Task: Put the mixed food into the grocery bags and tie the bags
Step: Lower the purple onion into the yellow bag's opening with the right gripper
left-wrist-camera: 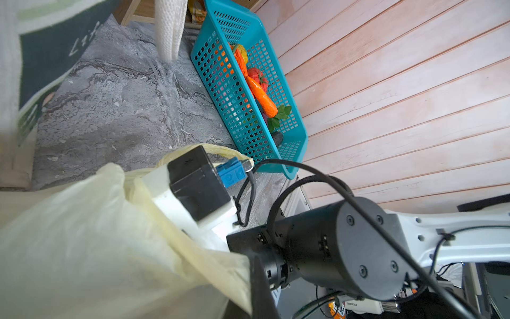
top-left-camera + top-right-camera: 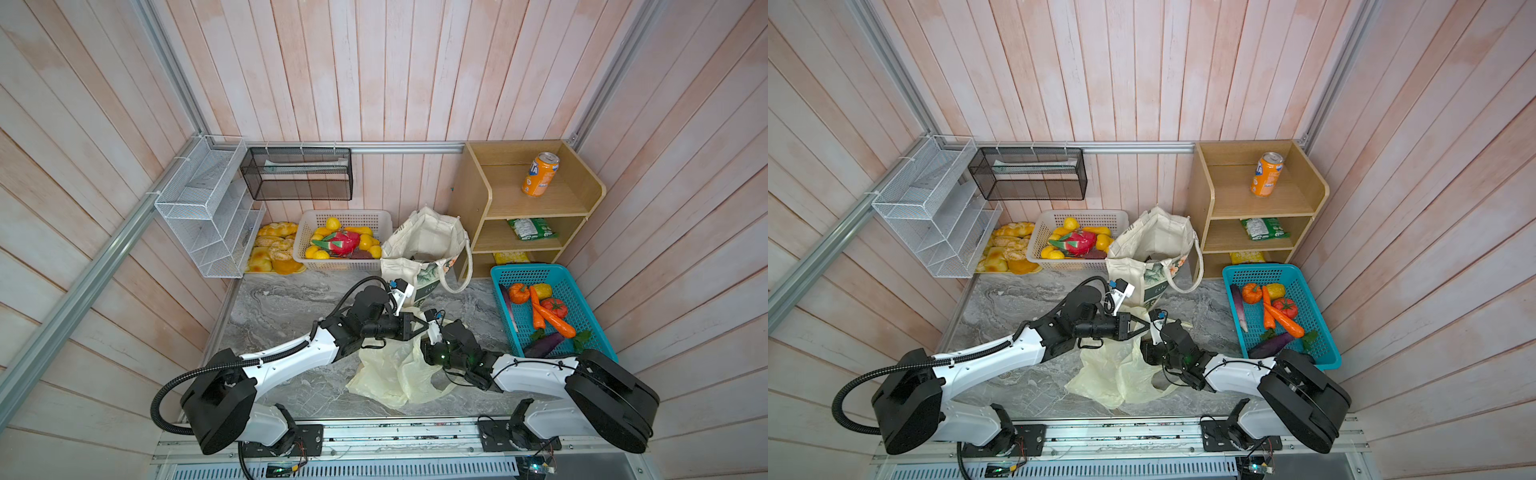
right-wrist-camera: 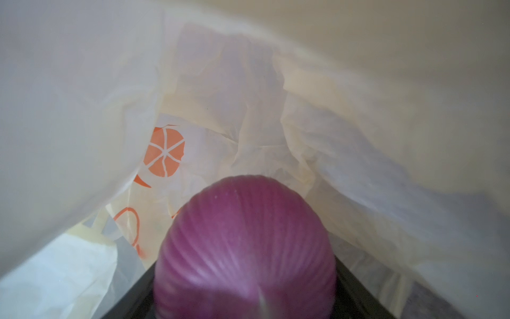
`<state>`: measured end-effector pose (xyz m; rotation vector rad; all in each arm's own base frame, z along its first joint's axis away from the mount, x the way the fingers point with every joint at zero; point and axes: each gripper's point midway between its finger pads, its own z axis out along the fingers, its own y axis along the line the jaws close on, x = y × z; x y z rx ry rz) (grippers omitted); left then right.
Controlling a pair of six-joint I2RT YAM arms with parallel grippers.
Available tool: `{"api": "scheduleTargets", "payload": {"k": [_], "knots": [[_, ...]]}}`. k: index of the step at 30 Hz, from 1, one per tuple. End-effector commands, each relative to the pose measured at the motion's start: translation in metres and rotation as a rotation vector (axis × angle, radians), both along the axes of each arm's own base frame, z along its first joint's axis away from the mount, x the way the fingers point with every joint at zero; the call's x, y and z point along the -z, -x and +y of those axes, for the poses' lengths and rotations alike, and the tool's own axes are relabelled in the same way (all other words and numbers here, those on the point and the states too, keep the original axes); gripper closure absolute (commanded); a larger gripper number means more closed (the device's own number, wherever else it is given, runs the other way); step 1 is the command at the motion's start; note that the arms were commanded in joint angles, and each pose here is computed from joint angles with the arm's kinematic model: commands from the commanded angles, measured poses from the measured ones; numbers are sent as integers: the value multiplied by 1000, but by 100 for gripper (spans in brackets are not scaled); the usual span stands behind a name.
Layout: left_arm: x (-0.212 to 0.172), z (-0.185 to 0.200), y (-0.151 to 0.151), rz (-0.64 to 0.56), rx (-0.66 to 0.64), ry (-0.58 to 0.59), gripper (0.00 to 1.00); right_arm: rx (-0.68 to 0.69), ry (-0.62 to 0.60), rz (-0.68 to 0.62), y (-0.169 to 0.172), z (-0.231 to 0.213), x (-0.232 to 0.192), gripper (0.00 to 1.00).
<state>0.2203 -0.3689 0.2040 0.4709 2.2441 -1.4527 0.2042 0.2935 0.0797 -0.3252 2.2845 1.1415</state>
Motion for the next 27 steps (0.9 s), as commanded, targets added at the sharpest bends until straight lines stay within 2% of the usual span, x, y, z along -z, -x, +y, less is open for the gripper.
{"api": "scheduleTargets", "payload": {"k": [1,4,12,22,27], "knots": [[1,2,2,-27,9,11,100,-11,-20,-13,-2,5,-8,32],[7,9,3,-35,0,-8,100,2,-10,-12,-3,2,-8,22],[17,32,1,-65,-30,-5,100,16,3,-11,-3,-1,-11,9],[20,43,-1,-82,-50,-7,100,11,6,-10,1,-5,-21,9],[22,50,-4,-84,-97,-14,100,-12,-30,1,8,-4,-41,13]]}}
